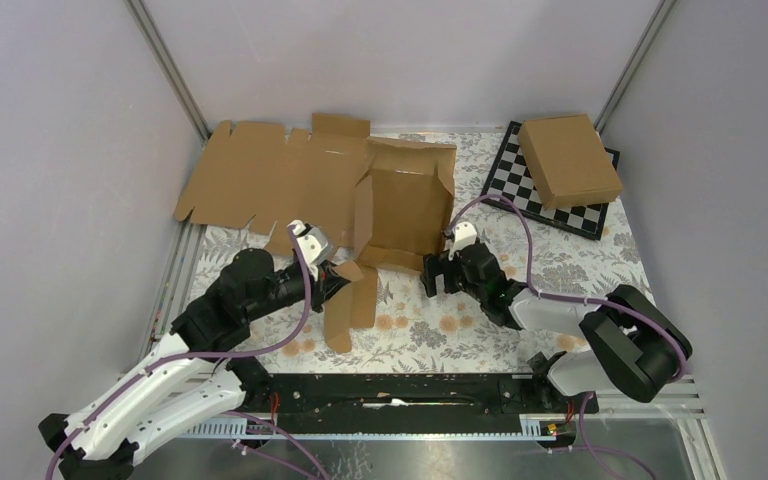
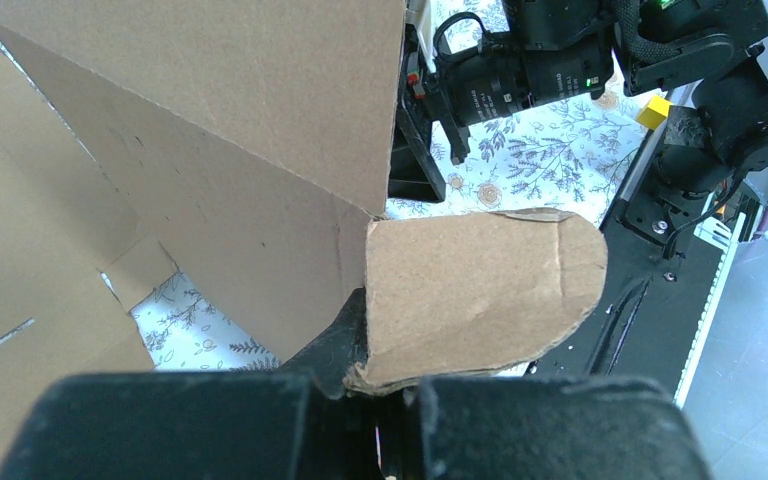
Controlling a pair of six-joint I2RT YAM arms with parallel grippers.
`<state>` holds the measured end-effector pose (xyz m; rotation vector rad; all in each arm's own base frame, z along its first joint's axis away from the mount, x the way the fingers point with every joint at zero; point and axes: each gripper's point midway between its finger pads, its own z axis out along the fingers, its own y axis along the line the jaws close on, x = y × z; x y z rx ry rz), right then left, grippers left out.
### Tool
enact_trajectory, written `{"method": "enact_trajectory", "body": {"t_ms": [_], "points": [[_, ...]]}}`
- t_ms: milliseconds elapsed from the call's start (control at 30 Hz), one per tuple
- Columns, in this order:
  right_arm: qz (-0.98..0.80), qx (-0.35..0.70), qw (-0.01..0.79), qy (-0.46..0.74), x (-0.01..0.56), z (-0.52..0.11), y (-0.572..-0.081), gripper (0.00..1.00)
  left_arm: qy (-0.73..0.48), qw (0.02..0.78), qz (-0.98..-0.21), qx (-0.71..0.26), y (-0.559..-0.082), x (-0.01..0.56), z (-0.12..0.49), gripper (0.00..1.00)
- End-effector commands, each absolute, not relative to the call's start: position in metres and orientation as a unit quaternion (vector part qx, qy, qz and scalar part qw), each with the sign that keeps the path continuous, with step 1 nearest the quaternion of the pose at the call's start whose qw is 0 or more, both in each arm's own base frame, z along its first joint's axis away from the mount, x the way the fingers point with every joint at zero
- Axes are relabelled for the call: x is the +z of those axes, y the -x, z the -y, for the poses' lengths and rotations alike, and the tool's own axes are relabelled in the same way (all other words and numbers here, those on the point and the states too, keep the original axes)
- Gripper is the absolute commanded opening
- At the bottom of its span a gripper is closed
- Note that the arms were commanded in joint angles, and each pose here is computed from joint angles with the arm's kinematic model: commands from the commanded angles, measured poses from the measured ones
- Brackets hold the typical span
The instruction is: Fold the paper box
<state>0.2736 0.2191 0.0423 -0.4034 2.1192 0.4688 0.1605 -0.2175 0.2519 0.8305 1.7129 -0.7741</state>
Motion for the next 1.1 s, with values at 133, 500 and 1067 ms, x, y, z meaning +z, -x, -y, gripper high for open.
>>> {"method": "enact_trajectory", "body": {"t_ms": [133, 500, 1067], "points": [[-0.847, 0.149, 0.490, 0.142, 0.060, -0.218, -0.303, 0.99, -0.352, 0.527, -0.698, -0.335, -0.161, 0.264, 0.224, 0.00], [-0.830, 0.138, 0.526, 0.122, 0.075, -0.223, -0.326, 0.91, -0.352, 0.524, -0.698, -0.337, -0.162, 0.266, 0.226, 0.00], [-0.829, 0.131, 0.541, 0.050, 0.056, -0.228, -0.355, 0.70, -0.354, 0.523, -0.696, -0.342, -0.161, 0.264, 0.228, 0.00]]}}
